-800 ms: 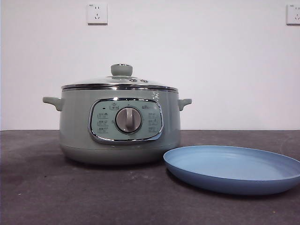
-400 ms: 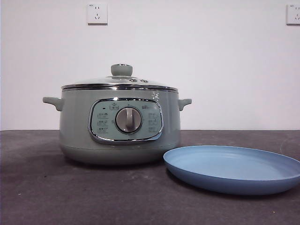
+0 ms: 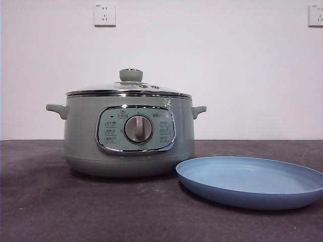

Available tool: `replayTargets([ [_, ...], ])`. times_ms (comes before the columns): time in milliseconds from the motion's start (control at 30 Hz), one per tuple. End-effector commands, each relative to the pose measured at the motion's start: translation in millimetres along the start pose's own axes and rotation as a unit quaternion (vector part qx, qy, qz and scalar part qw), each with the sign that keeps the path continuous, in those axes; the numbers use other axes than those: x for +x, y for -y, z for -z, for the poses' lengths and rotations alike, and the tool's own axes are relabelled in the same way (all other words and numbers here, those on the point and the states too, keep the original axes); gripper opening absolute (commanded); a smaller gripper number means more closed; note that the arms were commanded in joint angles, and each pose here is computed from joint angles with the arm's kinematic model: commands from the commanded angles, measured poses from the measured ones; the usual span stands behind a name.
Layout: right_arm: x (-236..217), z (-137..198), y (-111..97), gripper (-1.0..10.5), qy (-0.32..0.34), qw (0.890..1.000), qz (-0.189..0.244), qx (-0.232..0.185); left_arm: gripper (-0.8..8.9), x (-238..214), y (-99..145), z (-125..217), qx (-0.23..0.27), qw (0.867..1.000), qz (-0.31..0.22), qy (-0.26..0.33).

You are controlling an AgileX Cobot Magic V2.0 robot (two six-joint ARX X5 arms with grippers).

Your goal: Take the potato out from the steamer,put the potato on the plate,close the lid

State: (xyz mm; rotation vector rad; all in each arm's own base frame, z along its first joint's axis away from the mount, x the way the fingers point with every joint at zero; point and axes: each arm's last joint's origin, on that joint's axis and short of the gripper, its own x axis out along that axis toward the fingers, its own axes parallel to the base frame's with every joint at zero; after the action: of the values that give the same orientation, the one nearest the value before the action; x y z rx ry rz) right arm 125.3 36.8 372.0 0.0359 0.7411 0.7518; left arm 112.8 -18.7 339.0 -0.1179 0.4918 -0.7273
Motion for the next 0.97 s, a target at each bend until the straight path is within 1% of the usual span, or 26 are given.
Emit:
replayTargets([
  [33,0,0,0,6.9,0.002,1.0,0.0,0.003,6.69,3,-2,-3,0.006,1.0,0.004,-0.001],
  [100,0,0,0,6.9,0.002,1.0,0.0,0.003,6.69,8,-4,-5,0.007,1.0,0.008,-0.005],
  [233,0,-1,0,6.9,0.001,1.0,0.0,0.003,6.69,19,-9,-17,0.013,1.0,-0.001,-0.017],
  [333,0,-1,0,6.9,0.001,1.0,0.0,0.003,6.69,32,-10,-32,0.03,0.999,0.005,-0.019],
  [433,1,-1,0,6.9,0.001,1.0,0.0,0.004,6.69,51,-11,-49,0.049,0.999,-0.001,-0.022],
  [600,2,-2,1,6.9,0.001,1.0,0.0,0.004,6.69,93,-13,-76,0.076,0.996,-0.007,-0.038],
  [733,2,-2,1,6.9,0.001,1.0,0.0,0.005,6.69,131,-18,-92,0.101,0.993,-0.018,-0.063],
  [900,2,-2,1,6.9,0.001,1.0,0.0,0.005,6.69,179,-26,-104,0.123,0.988,-0.03,-0.084],
  [967,2,-2,1,6.9,0.001,1.0,0.0,0.005,6.69,194,-30,-105,0.125,0.987,-0.036,-0.091],
])
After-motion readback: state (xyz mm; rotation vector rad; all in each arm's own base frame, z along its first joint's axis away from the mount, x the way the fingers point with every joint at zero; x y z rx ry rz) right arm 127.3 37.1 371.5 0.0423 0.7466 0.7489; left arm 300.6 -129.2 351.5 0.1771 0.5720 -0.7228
